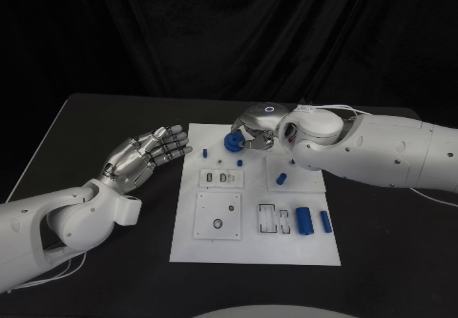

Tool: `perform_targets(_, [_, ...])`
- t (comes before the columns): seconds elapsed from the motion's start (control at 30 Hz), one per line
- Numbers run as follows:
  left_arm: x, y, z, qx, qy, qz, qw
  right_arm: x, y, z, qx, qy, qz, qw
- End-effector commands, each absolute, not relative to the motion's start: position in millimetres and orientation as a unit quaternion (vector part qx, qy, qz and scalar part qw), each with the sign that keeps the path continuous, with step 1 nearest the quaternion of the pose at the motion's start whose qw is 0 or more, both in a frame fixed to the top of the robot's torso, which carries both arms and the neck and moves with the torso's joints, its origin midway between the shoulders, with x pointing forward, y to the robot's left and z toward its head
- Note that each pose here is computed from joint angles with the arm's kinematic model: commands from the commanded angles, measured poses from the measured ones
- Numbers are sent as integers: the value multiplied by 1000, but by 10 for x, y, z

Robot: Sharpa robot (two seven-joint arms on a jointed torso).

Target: Assemble the parts on the task board

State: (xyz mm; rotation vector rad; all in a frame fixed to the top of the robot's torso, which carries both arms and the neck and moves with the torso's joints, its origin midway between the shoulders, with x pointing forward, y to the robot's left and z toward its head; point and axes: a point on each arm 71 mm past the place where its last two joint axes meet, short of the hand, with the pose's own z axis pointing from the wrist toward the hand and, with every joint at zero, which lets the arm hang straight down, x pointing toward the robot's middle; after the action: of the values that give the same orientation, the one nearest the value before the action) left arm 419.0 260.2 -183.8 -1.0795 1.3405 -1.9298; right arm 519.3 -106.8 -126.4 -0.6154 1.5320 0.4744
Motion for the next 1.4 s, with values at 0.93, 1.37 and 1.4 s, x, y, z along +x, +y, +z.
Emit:
perform_targets(0.93, [4188,2582,-1844,-401,496,-722,269,5196,-1131,-1362,-260,696,184,643])
perform_targets(1.37, [4183,2584,-1844,-401,496,-722,269,5199,-1225,-1395,-254,701,178,643])
perform_targets(1.4, [4182,2585,-1845,-401,496,-722,269,5199,-1238,-1394,-252,701,178,643])
